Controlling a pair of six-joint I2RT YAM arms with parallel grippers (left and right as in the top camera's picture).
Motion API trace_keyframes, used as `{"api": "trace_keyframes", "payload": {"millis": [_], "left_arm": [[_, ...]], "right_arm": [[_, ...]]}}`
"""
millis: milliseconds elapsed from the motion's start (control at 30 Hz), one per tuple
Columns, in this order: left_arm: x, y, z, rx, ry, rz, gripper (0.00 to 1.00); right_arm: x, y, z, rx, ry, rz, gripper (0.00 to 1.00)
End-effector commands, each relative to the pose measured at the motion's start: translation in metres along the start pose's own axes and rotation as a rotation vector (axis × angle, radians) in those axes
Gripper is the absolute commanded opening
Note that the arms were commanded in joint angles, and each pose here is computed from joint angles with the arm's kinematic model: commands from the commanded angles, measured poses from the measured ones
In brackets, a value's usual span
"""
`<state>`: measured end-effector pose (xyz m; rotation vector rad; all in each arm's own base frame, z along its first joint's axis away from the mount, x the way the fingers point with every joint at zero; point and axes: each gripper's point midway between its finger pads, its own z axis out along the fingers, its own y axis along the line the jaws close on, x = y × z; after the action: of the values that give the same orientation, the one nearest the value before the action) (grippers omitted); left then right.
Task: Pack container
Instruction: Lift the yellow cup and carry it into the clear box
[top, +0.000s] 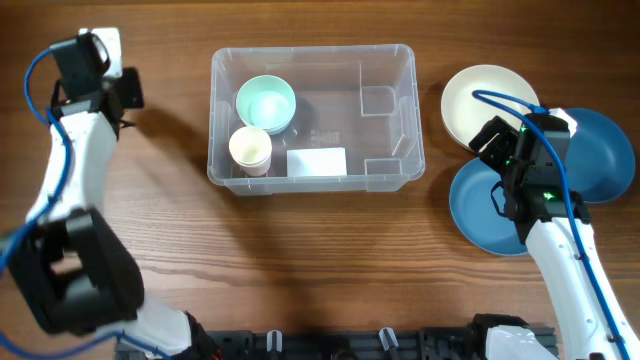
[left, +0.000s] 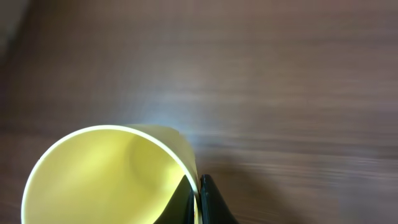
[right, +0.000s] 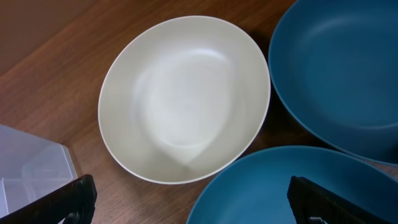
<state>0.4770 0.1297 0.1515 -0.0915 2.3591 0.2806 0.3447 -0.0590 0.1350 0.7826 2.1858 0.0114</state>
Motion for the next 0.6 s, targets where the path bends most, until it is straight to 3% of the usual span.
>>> {"api": "trace_keyframes", "payload": {"millis": [0,167,300,567], "left_arm": [[-0.039,-0.03,-0.06,0.048,-0.115,0.033,0.04],[-0.042,-0.077,-0.126,0.149,-0.131,-0.018,0.04],[-0.021,-0.113,-0.174,0.242,-0.08,-0.038,0.04],[0.029,-0.176,-0.228,0.415,0.046,0.084,0.04]], "right_arm": [[-0.007,0.002,-0.001,-0.003,-0.014,-0.001,1.0],[-0.007,0.002,-0.001,-0.003,-0.015,0.0,1.0],[-0.007,0.002,-0.001,-0.003,-0.015,-0.001,1.0],[-0.007,0.002,-0.001,-0.003,-0.015,-0.001,1.0]]}}
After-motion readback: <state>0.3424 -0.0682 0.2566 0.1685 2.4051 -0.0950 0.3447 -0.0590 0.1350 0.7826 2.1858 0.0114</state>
